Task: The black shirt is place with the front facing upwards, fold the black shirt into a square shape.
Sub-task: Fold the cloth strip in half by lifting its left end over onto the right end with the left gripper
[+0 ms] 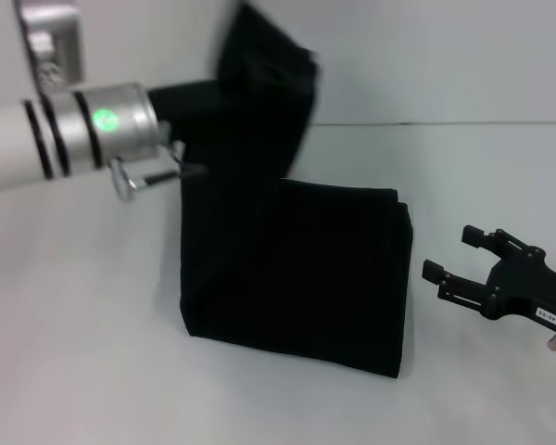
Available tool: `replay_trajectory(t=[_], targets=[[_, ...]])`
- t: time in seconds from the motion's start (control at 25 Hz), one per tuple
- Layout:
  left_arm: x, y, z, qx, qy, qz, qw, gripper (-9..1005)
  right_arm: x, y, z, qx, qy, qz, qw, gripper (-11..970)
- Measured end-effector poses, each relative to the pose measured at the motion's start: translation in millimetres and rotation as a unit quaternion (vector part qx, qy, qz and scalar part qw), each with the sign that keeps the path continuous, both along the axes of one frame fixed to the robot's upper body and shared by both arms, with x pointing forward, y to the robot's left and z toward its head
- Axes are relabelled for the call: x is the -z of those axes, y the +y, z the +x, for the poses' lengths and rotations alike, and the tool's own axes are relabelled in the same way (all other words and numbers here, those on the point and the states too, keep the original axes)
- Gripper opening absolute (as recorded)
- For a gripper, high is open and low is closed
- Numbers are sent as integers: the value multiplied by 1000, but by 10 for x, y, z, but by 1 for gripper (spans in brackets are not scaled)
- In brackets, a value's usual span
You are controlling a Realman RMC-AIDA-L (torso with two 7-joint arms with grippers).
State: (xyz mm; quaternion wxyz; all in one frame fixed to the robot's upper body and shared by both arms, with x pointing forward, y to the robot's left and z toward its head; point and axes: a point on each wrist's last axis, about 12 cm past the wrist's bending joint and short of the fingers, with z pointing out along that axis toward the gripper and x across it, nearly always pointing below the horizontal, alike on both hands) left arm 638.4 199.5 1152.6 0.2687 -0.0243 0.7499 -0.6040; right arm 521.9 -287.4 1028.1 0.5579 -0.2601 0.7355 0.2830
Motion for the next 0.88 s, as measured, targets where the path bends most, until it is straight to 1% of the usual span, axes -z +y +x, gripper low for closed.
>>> replay_trajectory(t=[0.08,0.16,0.24,0.28,0.4,0.52,0.64,0.76,0.88], targets=[[76,-159,-125,31,10,-18,999,31,24,14,5,4,6,-1,1000,931],[212,-272,-294,55,27,-37,997,31,54,52,37,10,16,-4,1000,931],[375,-333,-463,71,48,-52,995,31,91,117,89,17,28,-8,999,931],[485,-365,-573,79,63,-61,993,31,107,154,116,20,34,-11,999,931],[680,-388,-781,89,88,-79,989,31,164,305,245,29,57,-30,998,931],[747,-347,-857,89,91,-79,989,31,176,470,361,25,70,-45,996,931],[742,-329,-874,93,88,-81,989,31,155,579,424,15,71,-50,996,931],[724,-323,-859,94,83,-79,989,31,136,606,442,11,68,-48,996,931],[716,-326,-846,94,78,-75,990,31,124,521,431,27,66,-36,997,932]])
